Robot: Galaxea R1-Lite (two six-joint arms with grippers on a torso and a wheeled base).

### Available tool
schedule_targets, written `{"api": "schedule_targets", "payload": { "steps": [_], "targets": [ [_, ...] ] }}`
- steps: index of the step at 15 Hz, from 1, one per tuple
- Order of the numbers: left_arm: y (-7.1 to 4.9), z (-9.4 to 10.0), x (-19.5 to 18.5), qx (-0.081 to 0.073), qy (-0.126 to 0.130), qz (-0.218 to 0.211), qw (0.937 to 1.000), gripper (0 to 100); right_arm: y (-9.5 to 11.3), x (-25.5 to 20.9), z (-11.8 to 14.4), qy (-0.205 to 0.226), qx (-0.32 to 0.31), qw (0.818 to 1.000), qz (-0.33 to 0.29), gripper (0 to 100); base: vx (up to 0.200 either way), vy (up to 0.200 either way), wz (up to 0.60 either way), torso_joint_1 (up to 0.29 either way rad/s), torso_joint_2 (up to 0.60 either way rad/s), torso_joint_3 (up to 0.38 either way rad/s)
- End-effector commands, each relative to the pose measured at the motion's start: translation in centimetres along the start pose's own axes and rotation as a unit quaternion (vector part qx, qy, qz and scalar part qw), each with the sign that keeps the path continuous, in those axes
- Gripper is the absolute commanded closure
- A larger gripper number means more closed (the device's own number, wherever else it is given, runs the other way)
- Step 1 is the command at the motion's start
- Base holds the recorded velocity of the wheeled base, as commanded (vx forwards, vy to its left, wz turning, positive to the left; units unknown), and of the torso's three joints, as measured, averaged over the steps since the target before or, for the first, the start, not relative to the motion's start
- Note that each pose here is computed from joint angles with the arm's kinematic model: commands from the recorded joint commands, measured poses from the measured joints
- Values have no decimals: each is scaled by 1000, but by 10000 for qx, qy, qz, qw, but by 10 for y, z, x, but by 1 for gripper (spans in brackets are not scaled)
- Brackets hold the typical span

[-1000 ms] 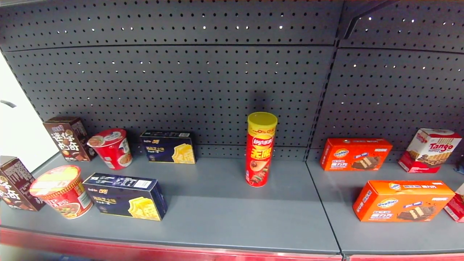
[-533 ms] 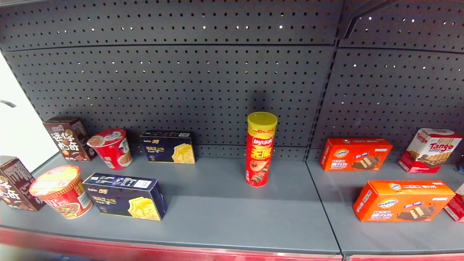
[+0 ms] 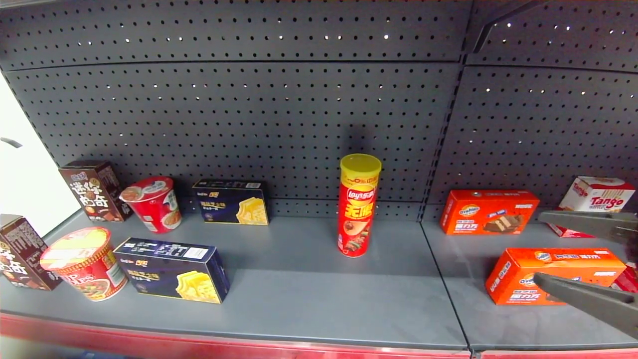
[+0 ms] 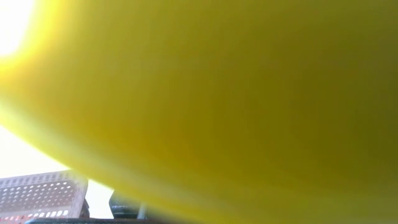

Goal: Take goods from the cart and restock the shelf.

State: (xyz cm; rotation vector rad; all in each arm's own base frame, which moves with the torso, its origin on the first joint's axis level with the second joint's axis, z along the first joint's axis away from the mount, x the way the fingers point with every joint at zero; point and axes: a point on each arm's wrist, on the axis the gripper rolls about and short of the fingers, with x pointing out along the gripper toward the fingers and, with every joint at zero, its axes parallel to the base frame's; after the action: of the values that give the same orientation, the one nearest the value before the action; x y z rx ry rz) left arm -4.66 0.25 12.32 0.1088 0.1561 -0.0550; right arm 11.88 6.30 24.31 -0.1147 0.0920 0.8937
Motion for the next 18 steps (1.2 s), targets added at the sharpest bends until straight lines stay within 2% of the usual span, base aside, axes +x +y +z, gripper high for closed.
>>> {"api": "schedule_targets", "payload": {
  "steps": [1, 4, 10, 17, 18],
  "targets": [
    [0, 2, -1, -8, -21, -17, 10000, 100, -34, 50, -4, 179, 97, 9983, 554, 0, 0, 0, 0, 0, 0, 0],
    [0, 2, -1, -31, -39, -123, 9999, 100, -53, 75, 2, 137, -147, 9970, 749, 0, 0, 0, 0, 0, 0, 0],
    [-1, 2, -1, -53, -62, -360, 9993, 100, -86, 100, -8, 31, -355, 9852, 1675, 0, 0, 0, 0, 0, 0, 0],
    [-2, 5, -2, -66, -119, -470, 9988, 100, -116, 144, -13, 81, -276, 9835, 1786, 0, 0, 0, 0, 0, 0, 0],
    [-2, 5, -2, -112, -117, -470, 9988, 100, -119, 149, -17, 130, -227, 9835, 1789, 0, 0, 0, 0, 0, 0, 0]
  ]
}}
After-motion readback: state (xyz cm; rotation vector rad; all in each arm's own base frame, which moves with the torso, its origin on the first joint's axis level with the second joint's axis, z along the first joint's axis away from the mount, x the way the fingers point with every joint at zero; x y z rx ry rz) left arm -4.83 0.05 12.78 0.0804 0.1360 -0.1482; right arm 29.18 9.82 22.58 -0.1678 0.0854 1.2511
